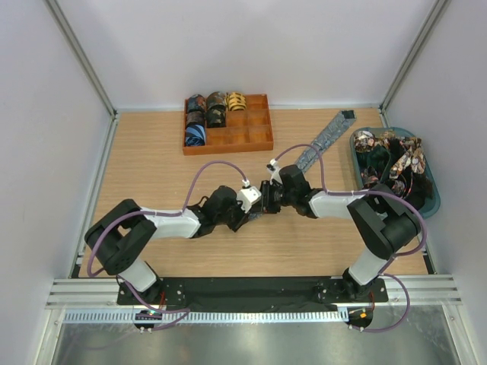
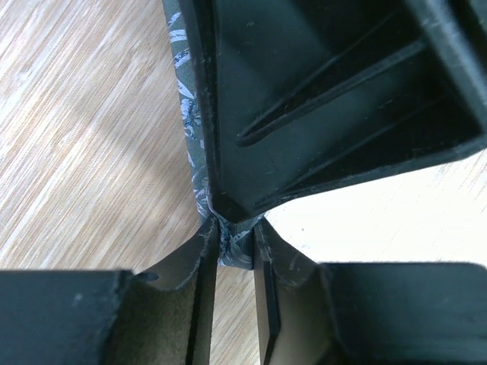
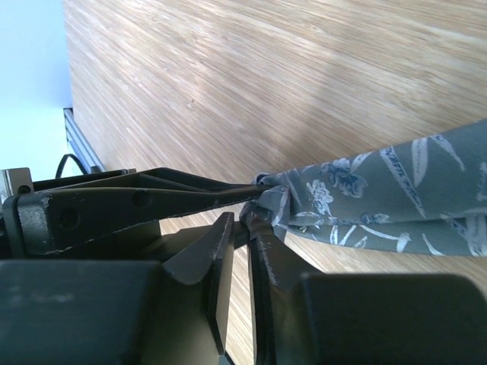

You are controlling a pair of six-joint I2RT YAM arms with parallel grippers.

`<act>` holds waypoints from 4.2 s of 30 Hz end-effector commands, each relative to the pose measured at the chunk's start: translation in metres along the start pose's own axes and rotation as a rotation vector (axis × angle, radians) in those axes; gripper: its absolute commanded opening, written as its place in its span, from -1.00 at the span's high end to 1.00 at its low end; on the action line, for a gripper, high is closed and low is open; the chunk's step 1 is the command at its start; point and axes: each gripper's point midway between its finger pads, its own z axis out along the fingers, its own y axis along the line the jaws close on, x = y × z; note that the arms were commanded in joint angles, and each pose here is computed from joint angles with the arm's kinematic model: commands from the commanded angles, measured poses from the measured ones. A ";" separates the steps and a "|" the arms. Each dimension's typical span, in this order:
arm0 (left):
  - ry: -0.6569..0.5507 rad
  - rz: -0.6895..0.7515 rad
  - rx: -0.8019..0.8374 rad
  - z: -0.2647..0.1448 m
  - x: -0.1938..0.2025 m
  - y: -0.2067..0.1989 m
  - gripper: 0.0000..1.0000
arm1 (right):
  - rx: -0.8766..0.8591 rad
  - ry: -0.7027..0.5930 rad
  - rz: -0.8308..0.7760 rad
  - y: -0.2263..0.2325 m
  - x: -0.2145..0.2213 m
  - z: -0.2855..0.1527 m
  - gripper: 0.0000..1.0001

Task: Roll the ties
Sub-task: Roll the tie

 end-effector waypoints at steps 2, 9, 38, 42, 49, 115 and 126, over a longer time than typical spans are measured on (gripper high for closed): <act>0.094 -0.021 -0.007 -0.001 0.023 -0.001 0.49 | -0.066 0.015 0.007 0.008 0.001 0.010 0.62; 0.078 -0.029 0.000 -0.004 0.018 -0.003 0.29 | -0.024 0.059 0.017 -0.010 0.009 0.021 0.69; 0.054 -0.053 0.042 -0.001 -0.011 0.010 -0.24 | -0.100 0.199 -0.171 0.005 0.009 0.023 0.74; 0.058 -0.048 0.067 0.004 -0.011 0.007 -0.24 | -0.104 0.202 -0.168 0.005 0.009 0.023 0.74; 0.118 -0.073 0.041 0.009 0.003 0.011 0.20 | -0.099 0.196 -0.161 0.005 0.010 0.023 0.74; 0.475 -0.294 -0.035 -0.009 0.033 0.005 0.21 | 1.126 0.039 -1.562 0.057 0.066 0.036 -0.11; 0.549 -0.319 -0.029 -0.016 0.026 0.002 0.24 | 1.222 0.119 -1.560 0.030 0.050 0.044 -0.20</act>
